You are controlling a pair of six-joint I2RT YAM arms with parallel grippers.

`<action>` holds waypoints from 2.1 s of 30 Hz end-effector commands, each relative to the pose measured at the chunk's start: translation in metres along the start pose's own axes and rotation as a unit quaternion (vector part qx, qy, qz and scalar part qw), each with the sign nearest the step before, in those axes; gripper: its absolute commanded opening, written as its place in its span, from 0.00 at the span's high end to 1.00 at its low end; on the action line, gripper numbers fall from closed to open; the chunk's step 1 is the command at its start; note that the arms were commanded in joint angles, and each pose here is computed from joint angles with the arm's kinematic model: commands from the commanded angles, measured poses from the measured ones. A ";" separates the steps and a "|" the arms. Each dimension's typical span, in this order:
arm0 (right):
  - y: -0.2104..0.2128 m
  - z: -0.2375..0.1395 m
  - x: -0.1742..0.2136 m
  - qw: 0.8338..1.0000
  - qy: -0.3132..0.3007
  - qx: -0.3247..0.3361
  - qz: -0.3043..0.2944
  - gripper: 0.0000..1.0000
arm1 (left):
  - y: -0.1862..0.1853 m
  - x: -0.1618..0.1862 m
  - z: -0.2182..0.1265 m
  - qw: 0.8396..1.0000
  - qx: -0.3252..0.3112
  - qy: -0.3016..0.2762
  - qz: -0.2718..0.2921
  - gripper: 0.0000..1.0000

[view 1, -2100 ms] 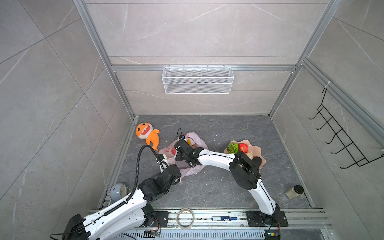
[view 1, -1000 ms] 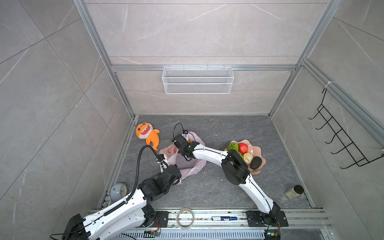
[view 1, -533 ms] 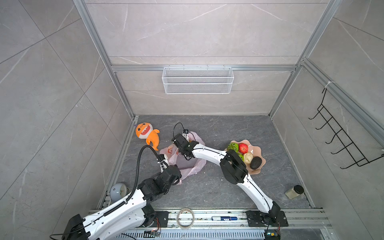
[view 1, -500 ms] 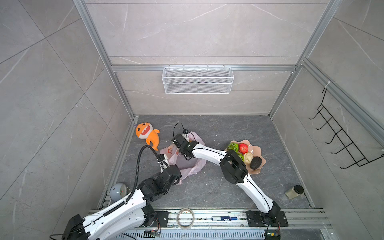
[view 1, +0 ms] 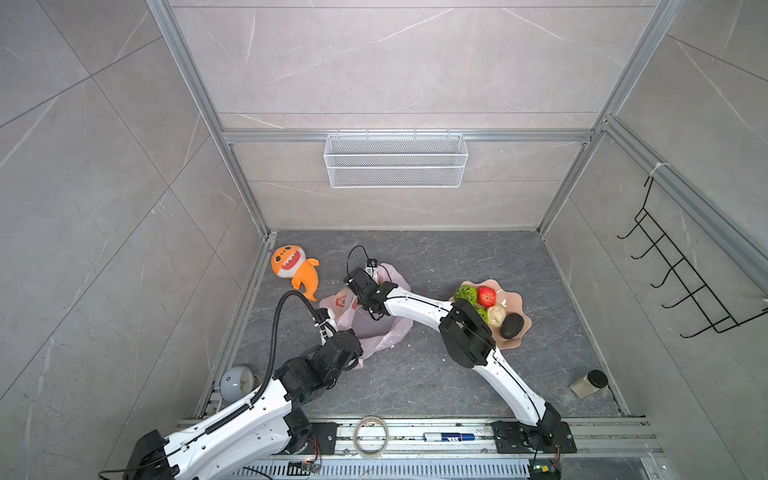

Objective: Take the fake fruits out of the plastic bag
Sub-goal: 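Push the right gripper down into the bag toward the cream fruit, then grasp the cream fruit with the right gripper and lift it toward the bowl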

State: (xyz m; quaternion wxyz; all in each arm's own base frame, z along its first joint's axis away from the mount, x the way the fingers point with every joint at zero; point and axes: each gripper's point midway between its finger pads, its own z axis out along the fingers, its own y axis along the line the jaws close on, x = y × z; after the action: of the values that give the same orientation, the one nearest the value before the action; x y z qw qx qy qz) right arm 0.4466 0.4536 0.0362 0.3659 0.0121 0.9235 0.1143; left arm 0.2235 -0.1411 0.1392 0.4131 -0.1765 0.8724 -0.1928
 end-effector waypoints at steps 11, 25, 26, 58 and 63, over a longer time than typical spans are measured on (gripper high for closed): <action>-0.010 -0.010 0.001 1.000 0.012 -0.003 -0.017 0.79 | -0.001 -0.005 -0.002 1.000 0.005 -0.008 -0.012 1.00; -0.004 -0.051 0.002 0.995 0.039 -0.065 -0.061 0.82 | -0.007 -0.004 0.008 1.000 0.002 -0.017 -0.002 1.00; -0.005 -0.054 0.005 0.995 0.044 -0.067 -0.064 0.82 | -0.007 -0.004 0.010 1.000 0.001 -0.017 0.000 1.00; -0.025 -0.183 0.023 0.969 0.112 -0.187 -0.119 0.82 | -0.025 -0.006 0.019 0.999 0.024 -0.024 0.000 1.00; -0.035 -0.204 0.017 0.969 0.103 -0.187 -0.123 0.82 | -0.025 -0.006 0.018 0.999 0.027 -0.024 0.000 1.00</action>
State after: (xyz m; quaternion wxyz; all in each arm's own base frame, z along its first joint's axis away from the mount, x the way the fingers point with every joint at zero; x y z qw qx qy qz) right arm 0.3093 0.3891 0.1472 0.2737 -0.1689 0.9156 0.2413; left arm 0.2417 -0.1635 0.1383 0.4262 -0.1729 0.8631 -0.2088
